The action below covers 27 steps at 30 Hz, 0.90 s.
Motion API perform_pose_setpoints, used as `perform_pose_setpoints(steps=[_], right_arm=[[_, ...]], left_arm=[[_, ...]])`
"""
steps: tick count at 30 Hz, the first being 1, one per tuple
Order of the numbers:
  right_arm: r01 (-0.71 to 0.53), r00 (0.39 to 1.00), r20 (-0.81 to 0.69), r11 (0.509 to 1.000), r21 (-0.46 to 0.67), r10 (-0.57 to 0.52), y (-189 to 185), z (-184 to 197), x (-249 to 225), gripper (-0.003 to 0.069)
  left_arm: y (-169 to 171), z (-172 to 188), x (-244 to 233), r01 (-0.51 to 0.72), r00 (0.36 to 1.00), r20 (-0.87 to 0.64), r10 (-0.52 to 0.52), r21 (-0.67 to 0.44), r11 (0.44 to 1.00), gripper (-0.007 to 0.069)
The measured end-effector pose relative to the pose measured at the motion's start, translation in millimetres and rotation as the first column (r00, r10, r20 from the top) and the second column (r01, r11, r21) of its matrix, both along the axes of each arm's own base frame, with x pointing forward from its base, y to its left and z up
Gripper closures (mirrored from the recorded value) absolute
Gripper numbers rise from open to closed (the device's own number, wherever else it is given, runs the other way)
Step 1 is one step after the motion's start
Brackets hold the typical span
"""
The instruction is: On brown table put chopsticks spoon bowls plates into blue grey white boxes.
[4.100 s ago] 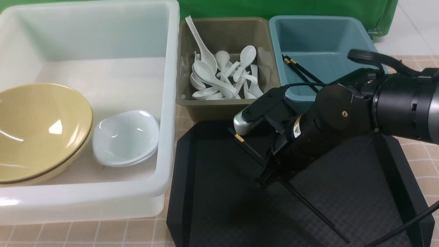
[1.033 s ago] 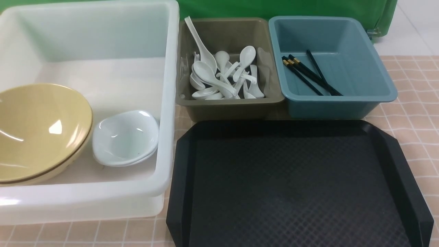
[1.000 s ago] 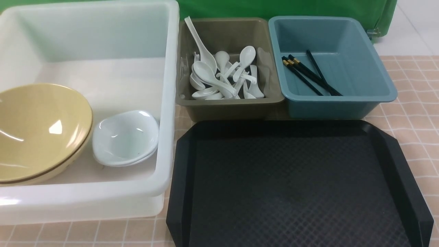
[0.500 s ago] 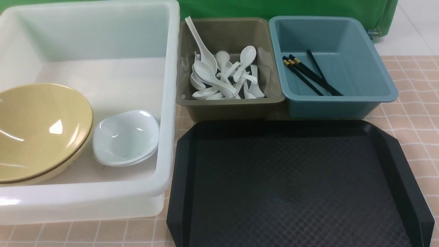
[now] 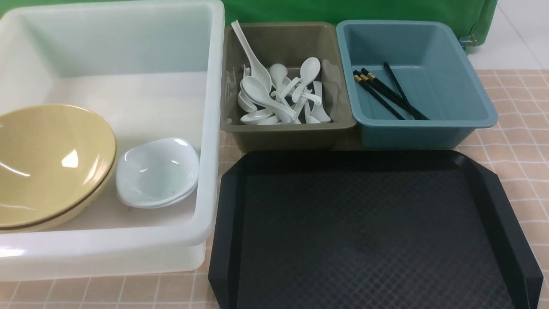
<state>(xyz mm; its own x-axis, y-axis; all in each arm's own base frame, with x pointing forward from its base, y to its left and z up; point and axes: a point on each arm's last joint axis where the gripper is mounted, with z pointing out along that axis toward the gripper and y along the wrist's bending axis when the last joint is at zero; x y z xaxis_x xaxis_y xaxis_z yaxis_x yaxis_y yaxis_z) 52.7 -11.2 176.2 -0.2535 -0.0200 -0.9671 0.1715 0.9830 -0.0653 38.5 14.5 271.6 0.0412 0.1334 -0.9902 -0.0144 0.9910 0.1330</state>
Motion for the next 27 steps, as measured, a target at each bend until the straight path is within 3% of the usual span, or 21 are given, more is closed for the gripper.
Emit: perform_pose_setpoints(steps=[16, 21, 27], right_arm=[[0.000, 1.000, -0.001, 1.000, 0.000, 0.000, 0.0, -0.1, 0.0, 0.0577], [0.000, 1.000, -0.001, 1.000, 0.000, 0.000, 0.0, -0.1, 0.0, 0.0571], [0.000, 1.000, -0.001, 1.000, 0.000, 0.000, 0.0, -0.1, 0.0, 0.0564]], left_arm=[[0.5, -6.7, 0.6, -0.018, 1.000, -0.012, 0.018, 0.003, 1.000, 0.0623], [-5.0, -22.0, 2.7, -0.019, 0.997, -0.080, 0.006, -0.155, 0.988, 0.0623], [-12.5, -59.3, 12.0, -0.019, 0.988, -0.153, -0.008, -0.178, 0.984, 0.0623]])
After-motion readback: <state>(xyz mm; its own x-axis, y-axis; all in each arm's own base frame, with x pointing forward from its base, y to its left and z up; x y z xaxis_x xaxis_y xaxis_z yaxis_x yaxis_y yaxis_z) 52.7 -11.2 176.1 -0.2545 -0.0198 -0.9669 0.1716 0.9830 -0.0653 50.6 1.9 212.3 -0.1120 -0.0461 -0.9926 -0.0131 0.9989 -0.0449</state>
